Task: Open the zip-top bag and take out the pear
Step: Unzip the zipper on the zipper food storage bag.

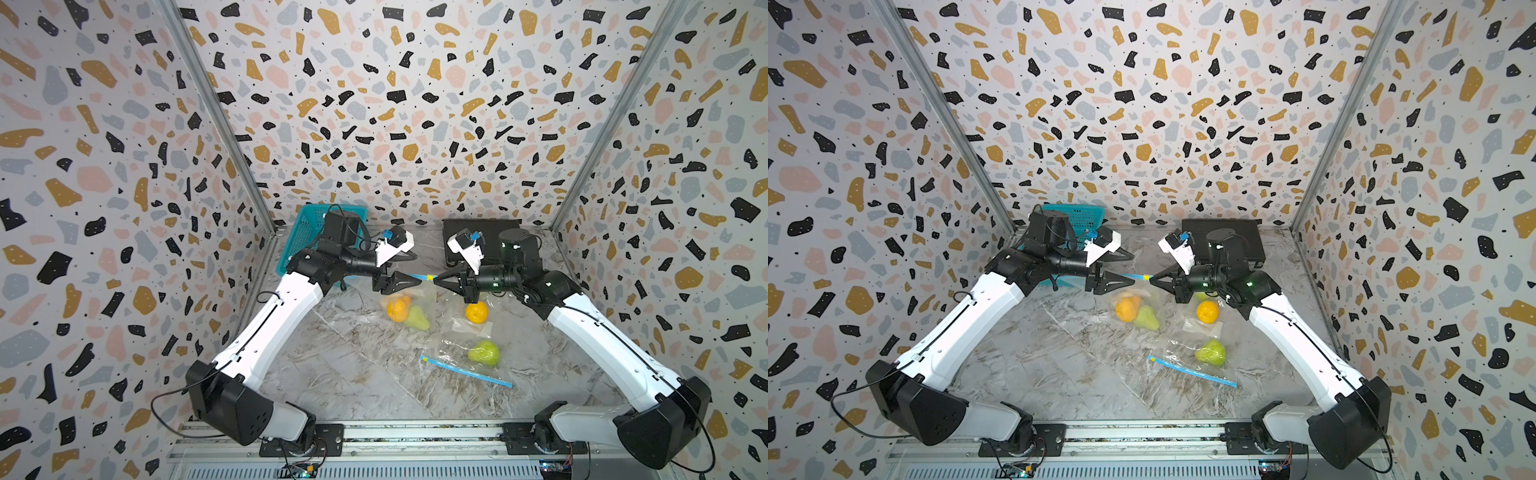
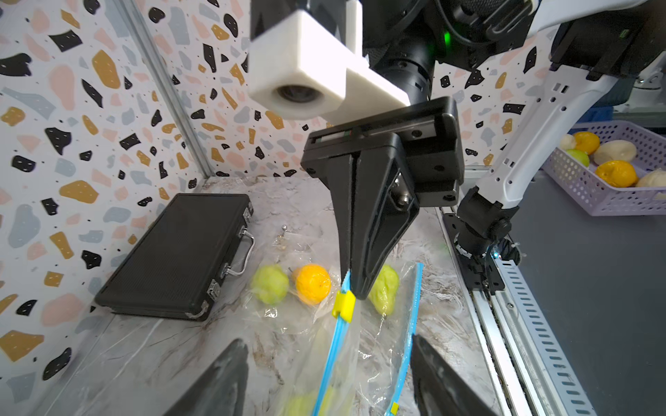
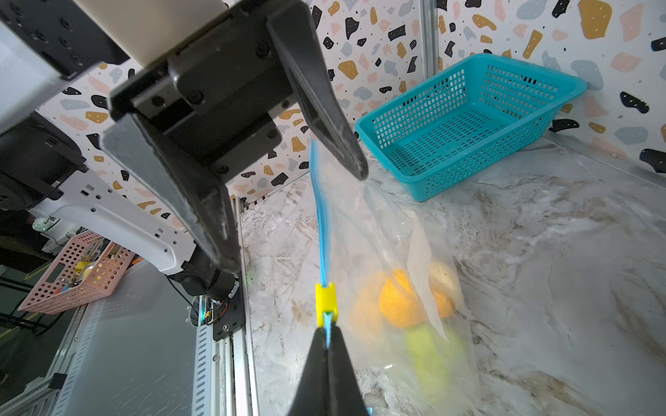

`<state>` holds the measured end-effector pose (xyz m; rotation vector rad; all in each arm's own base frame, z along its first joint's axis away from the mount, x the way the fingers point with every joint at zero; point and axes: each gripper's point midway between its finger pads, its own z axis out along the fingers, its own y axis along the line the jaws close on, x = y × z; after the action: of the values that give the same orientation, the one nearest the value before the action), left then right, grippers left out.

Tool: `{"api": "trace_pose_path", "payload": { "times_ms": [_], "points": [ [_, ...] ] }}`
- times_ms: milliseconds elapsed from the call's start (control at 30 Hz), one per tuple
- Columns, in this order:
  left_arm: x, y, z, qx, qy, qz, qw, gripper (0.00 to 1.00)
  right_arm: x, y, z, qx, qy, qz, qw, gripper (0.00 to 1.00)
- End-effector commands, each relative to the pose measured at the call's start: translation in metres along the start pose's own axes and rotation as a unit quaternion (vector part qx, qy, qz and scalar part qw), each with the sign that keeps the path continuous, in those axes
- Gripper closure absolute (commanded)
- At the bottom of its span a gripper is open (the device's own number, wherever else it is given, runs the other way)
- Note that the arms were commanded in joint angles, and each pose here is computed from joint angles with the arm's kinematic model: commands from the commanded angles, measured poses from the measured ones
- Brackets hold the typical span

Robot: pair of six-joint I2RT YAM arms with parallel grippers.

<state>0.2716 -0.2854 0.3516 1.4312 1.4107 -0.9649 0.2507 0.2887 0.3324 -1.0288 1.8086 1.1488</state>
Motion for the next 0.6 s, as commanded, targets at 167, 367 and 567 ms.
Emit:
{"api": "trace_pose_path", "payload": {
  "times_ms": [167,367,567],
  "points": [
    [-0.01,-0.01,0.011,0.039,-0.003,0.014,0.999,0.56,-0.012,0.012,-0.008,-0.004,-0.01,-0.019,1.0,1.0],
    [-0.009,-0.011,0.017,0.049,-0.002,0.004,0.999,0.63,-0.011,0.011,-0.007,-0.005,-0.009,-0.017,1.0,1.0],
    [-0.007,-0.011,0.024,0.054,0.002,-0.002,0.999,0.65,-0.011,0.011,-0.007,-0.004,-0.009,-0.018,1.0,1.0]
  ]
}}
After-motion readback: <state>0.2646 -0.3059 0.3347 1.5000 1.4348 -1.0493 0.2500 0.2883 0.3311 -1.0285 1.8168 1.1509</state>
